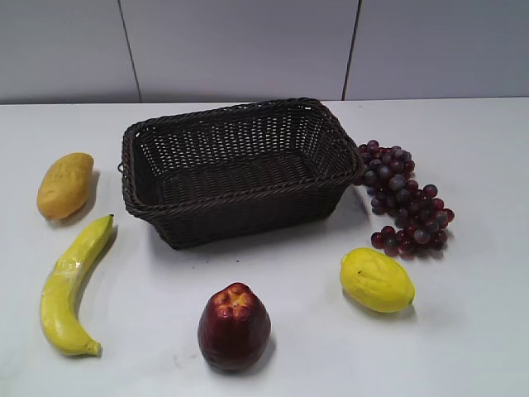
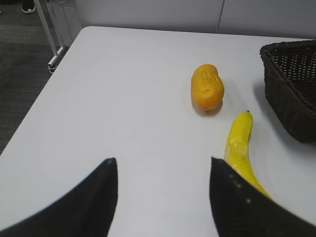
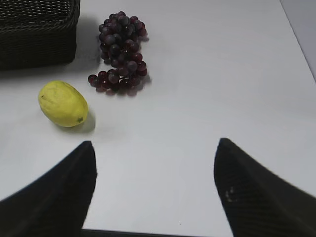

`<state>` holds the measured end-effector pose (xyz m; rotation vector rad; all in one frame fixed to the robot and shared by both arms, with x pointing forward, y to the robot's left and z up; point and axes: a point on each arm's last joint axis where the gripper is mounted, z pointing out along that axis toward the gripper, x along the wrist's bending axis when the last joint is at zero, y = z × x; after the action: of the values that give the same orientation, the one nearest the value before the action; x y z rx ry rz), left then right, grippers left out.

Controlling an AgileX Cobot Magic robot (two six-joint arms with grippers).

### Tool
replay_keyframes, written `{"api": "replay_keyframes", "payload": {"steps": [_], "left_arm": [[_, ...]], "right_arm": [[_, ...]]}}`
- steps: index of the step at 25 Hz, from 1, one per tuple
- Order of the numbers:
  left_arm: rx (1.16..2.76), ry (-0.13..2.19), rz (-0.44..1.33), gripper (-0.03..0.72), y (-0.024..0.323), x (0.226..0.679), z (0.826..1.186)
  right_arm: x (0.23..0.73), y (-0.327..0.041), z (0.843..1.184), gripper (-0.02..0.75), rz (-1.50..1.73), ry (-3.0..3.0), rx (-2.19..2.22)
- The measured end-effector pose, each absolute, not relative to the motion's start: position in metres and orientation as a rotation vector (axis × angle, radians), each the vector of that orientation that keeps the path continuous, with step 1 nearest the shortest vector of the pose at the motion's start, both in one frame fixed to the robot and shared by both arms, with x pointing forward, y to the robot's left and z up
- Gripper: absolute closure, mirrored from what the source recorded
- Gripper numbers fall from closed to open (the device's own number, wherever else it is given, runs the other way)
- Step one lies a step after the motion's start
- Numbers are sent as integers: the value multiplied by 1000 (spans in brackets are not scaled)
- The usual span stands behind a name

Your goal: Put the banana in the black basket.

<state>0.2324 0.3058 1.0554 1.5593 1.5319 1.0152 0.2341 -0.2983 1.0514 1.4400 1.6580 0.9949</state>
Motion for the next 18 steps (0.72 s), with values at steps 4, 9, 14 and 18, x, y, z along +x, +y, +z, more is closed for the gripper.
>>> {"api": "replay_keyframes", "payload": {"steps": [4,9,14,18], "left_arm": [[1559,1532,1015,267,306,232,1055],[1559,1532,1015,276,306,232,1055],[1559,1532,1015,305,306,232,1055],[1559,1532,1015,325,306,232,1055]], "right_arm": [[234,-298,1051,147,995,1658,1440],[234,-298,1051,147,995,1658,1440],[234,-298,1051,147,995,1658,1440],[234,-298,1051,147,995,1658,1440]]}}
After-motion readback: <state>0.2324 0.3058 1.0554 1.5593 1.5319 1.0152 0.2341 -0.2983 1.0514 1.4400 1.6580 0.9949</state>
